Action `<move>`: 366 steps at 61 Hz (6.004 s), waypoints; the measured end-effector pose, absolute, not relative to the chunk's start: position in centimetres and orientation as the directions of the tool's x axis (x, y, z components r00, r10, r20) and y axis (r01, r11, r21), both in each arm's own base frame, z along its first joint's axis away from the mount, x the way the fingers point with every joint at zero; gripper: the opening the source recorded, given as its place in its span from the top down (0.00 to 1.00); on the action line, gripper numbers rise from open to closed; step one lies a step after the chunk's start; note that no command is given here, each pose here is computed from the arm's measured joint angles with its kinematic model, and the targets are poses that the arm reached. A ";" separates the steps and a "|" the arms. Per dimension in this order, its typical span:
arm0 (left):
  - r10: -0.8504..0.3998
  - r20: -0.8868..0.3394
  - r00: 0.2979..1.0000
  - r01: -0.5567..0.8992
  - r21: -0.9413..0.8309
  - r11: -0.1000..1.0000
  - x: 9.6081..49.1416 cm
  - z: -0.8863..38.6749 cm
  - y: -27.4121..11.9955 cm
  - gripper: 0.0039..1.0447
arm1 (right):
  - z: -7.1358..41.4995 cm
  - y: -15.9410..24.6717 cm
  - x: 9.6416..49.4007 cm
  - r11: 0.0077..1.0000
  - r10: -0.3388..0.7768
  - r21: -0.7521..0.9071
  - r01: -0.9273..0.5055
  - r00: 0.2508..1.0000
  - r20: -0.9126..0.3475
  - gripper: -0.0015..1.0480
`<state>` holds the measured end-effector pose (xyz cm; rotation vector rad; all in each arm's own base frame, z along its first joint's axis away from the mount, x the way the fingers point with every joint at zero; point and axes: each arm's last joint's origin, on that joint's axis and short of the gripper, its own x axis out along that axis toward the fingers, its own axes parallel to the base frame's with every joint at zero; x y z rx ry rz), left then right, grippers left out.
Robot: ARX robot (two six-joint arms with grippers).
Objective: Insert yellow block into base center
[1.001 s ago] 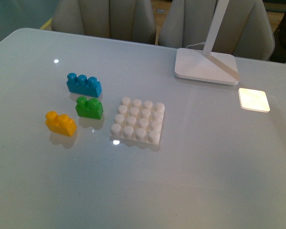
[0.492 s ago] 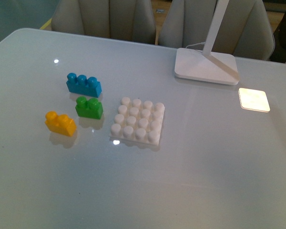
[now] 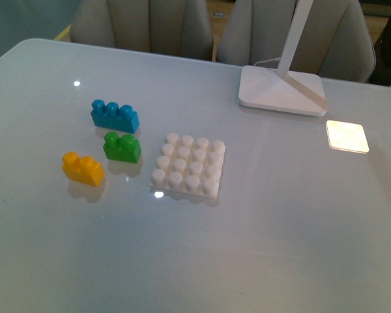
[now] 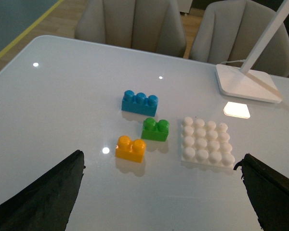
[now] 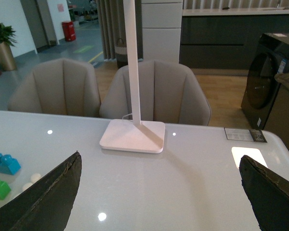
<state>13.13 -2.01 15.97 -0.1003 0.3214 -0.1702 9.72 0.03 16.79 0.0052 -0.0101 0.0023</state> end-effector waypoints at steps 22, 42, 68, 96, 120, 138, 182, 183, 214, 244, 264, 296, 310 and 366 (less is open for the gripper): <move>-0.229 -0.379 0.896 0.202 -0.111 0.973 20.1 12.5 -5.9 0.07 | 16.8 0.0 9.7 1.000 0.002 0.005 -0.002 1.000 0.010 0.08; -0.209 -0.515 0.832 0.245 0.003 0.969 25.6 6.3 -5.7 0.07 | 16.8 0.0 9.7 1.000 0.002 0.006 -0.002 1.000 0.010 0.08; -0.183 -0.590 0.786 0.297 0.100 0.950 30.2 1.7 -4.9 0.07 | 16.8 0.0 9.7 1.000 0.002 0.005 -0.002 1.000 0.010 0.08; -0.153 -0.632 0.760 0.305 0.138 0.942 32.5 -1.4 -3.4 0.07 | 16.8 0.0 9.7 1.000 0.002 0.006 -0.002 1.000 0.010 0.08; -0.159 -0.664 0.731 0.308 0.112 0.945 33.1 -2.8 -2.9 0.07 | 16.8 0.0 9.7 1.000 0.002 0.005 -0.002 1.000 0.010 0.08; -0.160 -0.673 0.722 0.306 0.103 0.946 34.0 -3.2 -2.9 0.07 | 16.8 0.0 9.7 1.000 0.002 0.005 -0.002 1.000 0.010 0.08; -0.159 -0.690 0.707 0.306 0.096 0.947 35.1 -4.3 -3.5 0.30 | 16.8 0.0 9.7 1.000 0.002 0.006 -0.002 1.000 0.010 0.08; -0.159 -0.690 0.706 0.306 0.095 0.947 35.1 -4.3 -3.5 0.33 | 16.8 0.0 9.7 1.000 0.002 0.005 -0.002 1.000 0.010 0.08; -0.144 -0.689 0.710 0.288 0.097 0.953 34.6 -2.9 -5.3 0.40 | 16.8 0.0 9.7 1.000 0.002 0.005 -0.002 1.000 0.010 0.08; -0.153 -0.668 0.729 0.244 0.044 0.969 31.0 2.9 -13.3 0.40 | 16.8 0.0 9.7 1.000 0.002 0.006 -0.002 1.000 0.010 0.08; -0.209 -0.663 0.719 0.292 0.016 0.956 31.5 3.0 -21.2 0.40 | 16.8 0.0 9.7 1.000 0.002 0.005 -0.002 1.000 0.010 0.08; -0.153 -0.692 0.705 0.271 0.063 0.960 34.2 0.3 -23.8 0.40 | 16.8 0.0 9.7 1.000 0.002 0.005 -0.002 1.000 0.010 0.08; -0.138 -0.693 0.708 0.257 0.072 0.964 34.8 0.0 -23.8 0.40 | 16.8 0.0 9.7 1.000 0.002 0.005 -0.002 1.000 0.010 0.08; -0.111 -0.699 0.706 0.242 0.091 0.966 36.1 -1.1 -23.3 0.40 | 16.8 0.0 9.7 1.000 0.002 0.005 -0.002 1.000 0.010 0.08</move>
